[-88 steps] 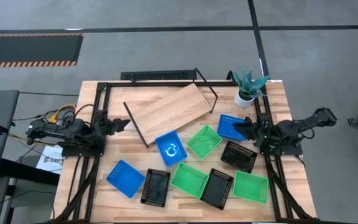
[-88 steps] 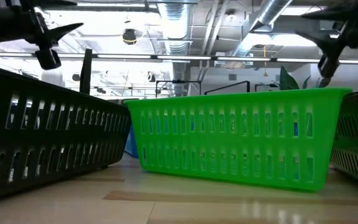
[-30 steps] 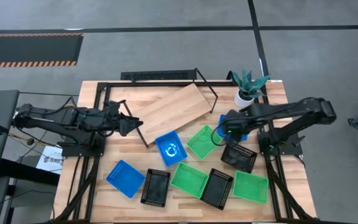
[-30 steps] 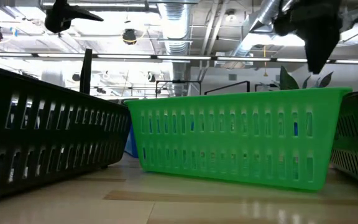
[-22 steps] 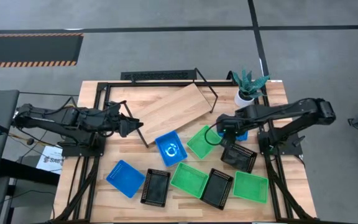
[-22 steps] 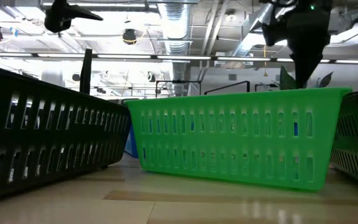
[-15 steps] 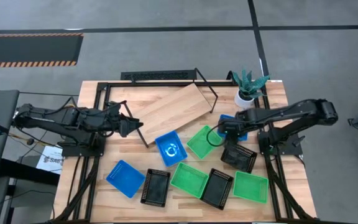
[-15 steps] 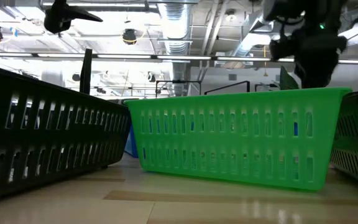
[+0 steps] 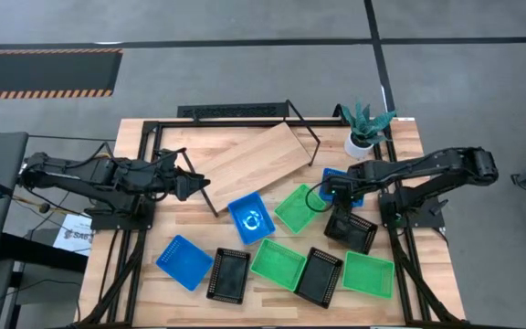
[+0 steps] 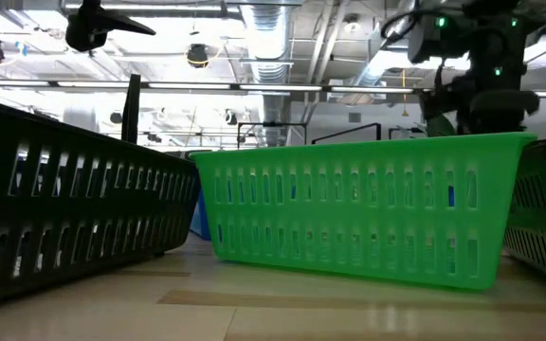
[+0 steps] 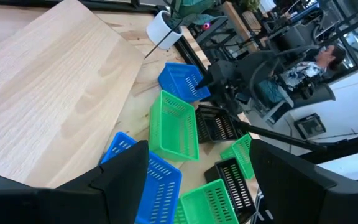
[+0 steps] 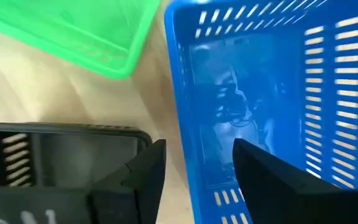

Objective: Stack baskets on shelf by color
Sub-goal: Put the top blue bin on the shelf

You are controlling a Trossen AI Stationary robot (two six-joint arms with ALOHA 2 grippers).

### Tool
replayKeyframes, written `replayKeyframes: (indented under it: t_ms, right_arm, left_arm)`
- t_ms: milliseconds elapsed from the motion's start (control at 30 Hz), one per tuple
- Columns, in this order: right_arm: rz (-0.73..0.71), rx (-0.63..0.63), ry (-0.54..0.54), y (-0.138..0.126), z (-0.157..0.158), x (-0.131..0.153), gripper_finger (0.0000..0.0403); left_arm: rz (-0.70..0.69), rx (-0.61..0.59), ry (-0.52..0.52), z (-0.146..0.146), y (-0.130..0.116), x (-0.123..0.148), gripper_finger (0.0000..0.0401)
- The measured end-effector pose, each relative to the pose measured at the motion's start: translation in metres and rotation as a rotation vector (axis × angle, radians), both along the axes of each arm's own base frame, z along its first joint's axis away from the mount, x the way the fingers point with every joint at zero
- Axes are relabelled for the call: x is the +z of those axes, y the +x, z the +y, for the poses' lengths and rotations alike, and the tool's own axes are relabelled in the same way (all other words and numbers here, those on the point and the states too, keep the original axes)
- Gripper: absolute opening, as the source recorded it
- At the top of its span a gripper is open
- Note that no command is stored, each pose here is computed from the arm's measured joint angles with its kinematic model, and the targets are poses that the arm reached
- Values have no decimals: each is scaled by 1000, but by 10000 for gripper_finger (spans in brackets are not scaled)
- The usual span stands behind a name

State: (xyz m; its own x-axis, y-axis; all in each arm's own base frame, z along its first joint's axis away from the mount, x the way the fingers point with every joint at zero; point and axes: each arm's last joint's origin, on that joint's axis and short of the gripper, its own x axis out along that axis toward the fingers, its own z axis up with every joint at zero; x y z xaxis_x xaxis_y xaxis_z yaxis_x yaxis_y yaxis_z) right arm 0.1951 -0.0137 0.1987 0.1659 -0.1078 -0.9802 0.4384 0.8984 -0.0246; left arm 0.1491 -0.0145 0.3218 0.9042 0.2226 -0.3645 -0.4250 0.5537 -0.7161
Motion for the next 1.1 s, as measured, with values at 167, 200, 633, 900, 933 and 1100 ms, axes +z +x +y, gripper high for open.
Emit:
replayKeyframes:
  t_ms: [167,200,633,900,933,1100]
  right_arm:
    - [-79,-360,53,-12,-11,19,210]
    - [-56,-499,72,-18,-14,19,210]
    - [61,-948,46,-51,-27,0,210]
    - [24,-1113,60,-54,-36,-11,201]
    - [19,-1135,64,-54,-36,-13,198]
    - [-25,-1203,80,-54,-37,-23,186]
  left_arm:
    - [0,1,-2,0,0,0,267]
    - [-1,1,-2,0,0,0,267]
    - [-7,12,-14,0,0,0,267]
    - [-2,11,-4,0,0,0,267]
    - [-2,11,-3,0,0,0,267]
    - [-2,10,-2,0,0,0,267]
